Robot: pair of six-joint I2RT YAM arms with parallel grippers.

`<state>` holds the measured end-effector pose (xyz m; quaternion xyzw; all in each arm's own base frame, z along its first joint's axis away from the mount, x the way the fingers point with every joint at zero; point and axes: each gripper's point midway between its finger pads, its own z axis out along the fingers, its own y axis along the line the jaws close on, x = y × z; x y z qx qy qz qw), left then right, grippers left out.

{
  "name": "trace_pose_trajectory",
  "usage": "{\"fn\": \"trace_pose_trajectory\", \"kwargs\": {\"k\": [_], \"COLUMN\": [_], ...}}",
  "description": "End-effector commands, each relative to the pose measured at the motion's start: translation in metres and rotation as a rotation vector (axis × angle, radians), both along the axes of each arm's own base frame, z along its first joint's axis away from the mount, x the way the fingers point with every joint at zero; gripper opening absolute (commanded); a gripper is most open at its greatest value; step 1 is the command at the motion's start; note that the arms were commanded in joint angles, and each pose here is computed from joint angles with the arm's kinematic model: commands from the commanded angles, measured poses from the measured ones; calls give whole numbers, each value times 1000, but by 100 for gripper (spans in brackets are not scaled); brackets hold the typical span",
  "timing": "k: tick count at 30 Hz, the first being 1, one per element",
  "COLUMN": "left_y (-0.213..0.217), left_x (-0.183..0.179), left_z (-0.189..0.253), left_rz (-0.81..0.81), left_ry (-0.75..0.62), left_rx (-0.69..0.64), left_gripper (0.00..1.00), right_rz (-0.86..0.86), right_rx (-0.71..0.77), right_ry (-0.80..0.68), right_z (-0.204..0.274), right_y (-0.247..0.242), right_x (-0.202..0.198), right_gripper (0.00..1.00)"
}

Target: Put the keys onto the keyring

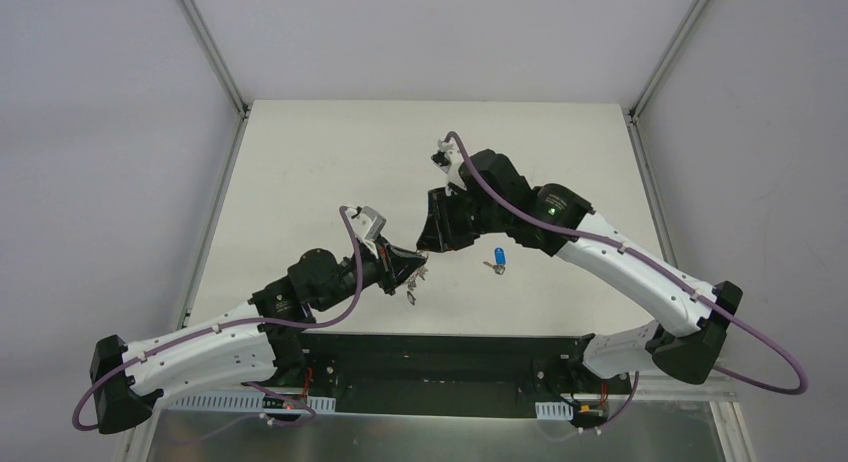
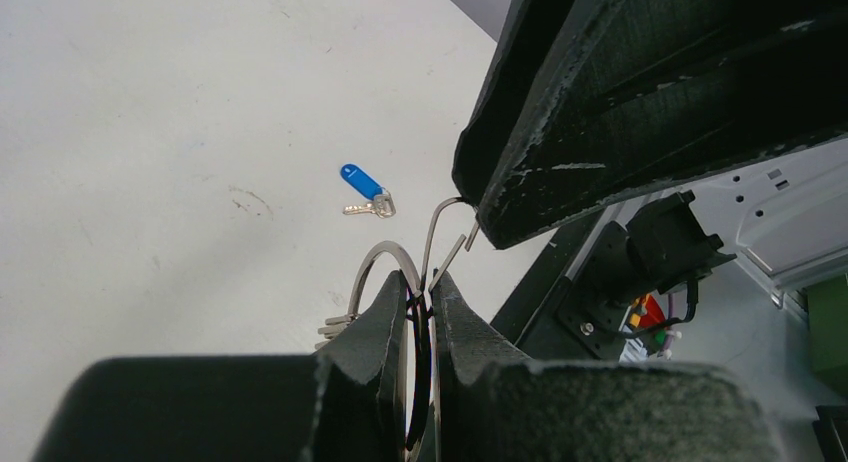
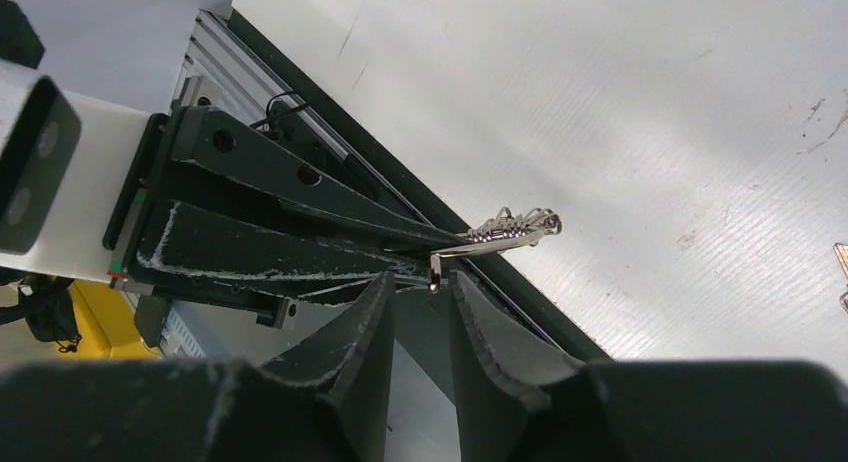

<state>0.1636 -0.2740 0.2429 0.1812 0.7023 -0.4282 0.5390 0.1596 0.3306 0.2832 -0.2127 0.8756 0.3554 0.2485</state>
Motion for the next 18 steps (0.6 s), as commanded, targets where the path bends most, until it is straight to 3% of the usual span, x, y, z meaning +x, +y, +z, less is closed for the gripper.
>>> {"fn": "trace_pose_trajectory", "kwargs": {"k": [1, 6, 11, 14, 16, 17, 18], "left_y": [-2, 0, -1, -2, -3, -3, -2], "left_x": [-4, -6, -6, -7, -8, -9, -11], "left_z": [37, 39, 38, 37, 35, 35, 36], "left_rz": [-24, -26, -29, -44, -53, -63, -71], "left_ry": [-41, -47, -50, -61, -81, -93, -117], "left_rx": [-95, -99, -98, -96, -85, -80, -81], "left_gripper": [0, 0, 0, 0, 13, 30, 39], "right_rz": [-1, 8, 14, 15, 17, 22, 24], "right_rx": [23, 16, 23, 37, 53, 58, 61], "right_ry": [5, 19, 19, 11, 10, 13, 16], "right_z": [12, 9, 10, 13, 15, 16, 17], "right_y": [4, 7, 8, 8, 8, 8, 9], "right_x": [1, 0, 0, -1, -2, -3, -4], "right_gripper": [28, 23, 0, 0, 0, 0, 0]}}
